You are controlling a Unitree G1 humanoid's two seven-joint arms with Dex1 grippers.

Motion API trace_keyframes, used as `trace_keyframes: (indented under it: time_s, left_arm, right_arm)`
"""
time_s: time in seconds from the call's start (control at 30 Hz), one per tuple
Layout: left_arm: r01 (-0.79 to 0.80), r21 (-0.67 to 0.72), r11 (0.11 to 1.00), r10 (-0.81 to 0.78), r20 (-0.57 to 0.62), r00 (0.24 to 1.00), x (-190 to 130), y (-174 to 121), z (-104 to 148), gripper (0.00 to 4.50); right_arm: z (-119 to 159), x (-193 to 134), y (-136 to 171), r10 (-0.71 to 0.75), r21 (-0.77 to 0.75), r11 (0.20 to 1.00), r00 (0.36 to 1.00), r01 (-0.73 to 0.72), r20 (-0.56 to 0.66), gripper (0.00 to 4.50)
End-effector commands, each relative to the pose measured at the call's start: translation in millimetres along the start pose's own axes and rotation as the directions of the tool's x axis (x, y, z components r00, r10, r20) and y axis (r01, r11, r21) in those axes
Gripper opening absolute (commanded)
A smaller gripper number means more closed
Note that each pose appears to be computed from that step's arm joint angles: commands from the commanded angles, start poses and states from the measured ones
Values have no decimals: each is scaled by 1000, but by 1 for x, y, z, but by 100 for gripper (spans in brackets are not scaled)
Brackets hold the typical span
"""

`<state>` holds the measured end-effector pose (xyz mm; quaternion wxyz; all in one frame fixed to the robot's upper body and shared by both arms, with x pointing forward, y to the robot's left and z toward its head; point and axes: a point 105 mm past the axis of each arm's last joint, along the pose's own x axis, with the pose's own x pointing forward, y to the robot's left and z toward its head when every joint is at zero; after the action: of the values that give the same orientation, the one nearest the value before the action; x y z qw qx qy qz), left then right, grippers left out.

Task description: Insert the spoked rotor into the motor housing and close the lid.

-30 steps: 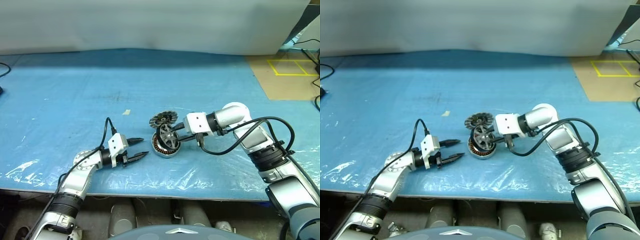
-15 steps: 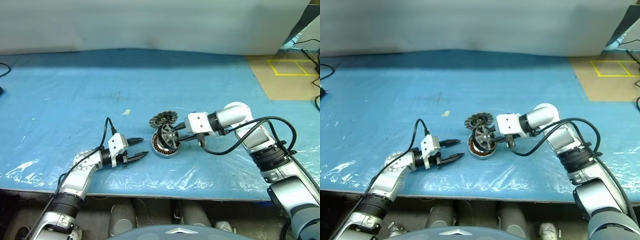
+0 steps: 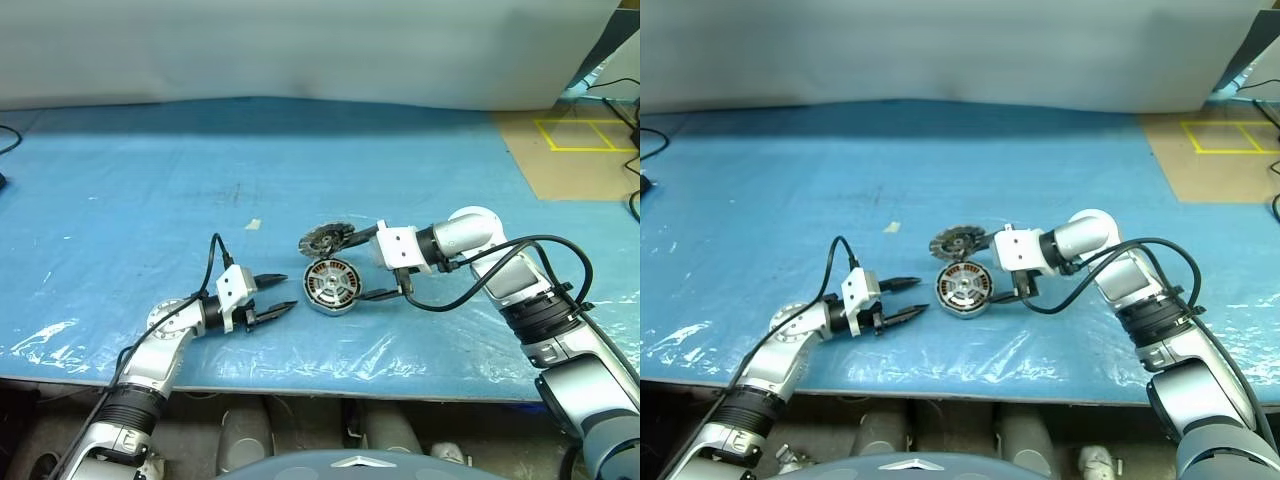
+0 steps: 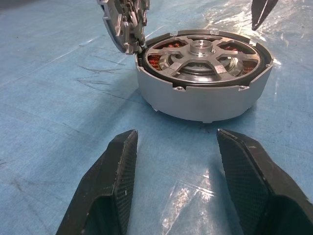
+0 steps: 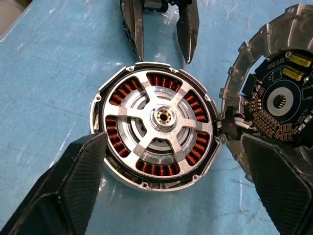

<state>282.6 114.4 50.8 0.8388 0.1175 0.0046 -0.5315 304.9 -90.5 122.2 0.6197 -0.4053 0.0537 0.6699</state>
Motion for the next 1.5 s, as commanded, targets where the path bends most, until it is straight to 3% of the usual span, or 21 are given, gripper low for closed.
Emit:
trace_keyframes:
  time_s: [0.03,0.07,0.17,0.53,0.77,1.0,1.07,1.37,1.5]
  left_arm:
    - [-4,34,999,4,22,1000,1,3,10,273]
    - [-6,35,999,5,22,1000,1,3,10,273]
    - [-10,35,999,9,22,1000,0,3,11,273]
    - [-18,35,999,18,16,1000,-3,4,12,273]
    - [-33,39,999,32,12,999,-6,5,12,273]
    - [-41,40,998,41,8,999,-9,7,11,273]
    - [-43,42,998,42,7,999,-9,7,11,273]
    - [-51,44,998,51,10,999,-10,9,10,273]
    - [-57,37,998,57,10,998,-10,10,9,273]
  right_arm:
    - [14,-7,-3,-19,-17,1000,998,20,66,447]
    - [16,-7,-3,-17,-4,1000,996,18,84,447]
    - [18,-8,0,-5,49,999,991,-1,131,385]
    - [19,6,-1,-22,173,985,979,-14,205,3]
    - [12,26,-3,-40,215,977,980,-3,196,1]
    - [-21,46,10,-35,302,953,992,-3,121,1]
    - [-29,47,14,-37,260,965,997,17,73,1]
    - [0,11,0,-158,298,950,966,91,207,1]
    - [2,-12,-2,-223,339,930,953,144,204,1]
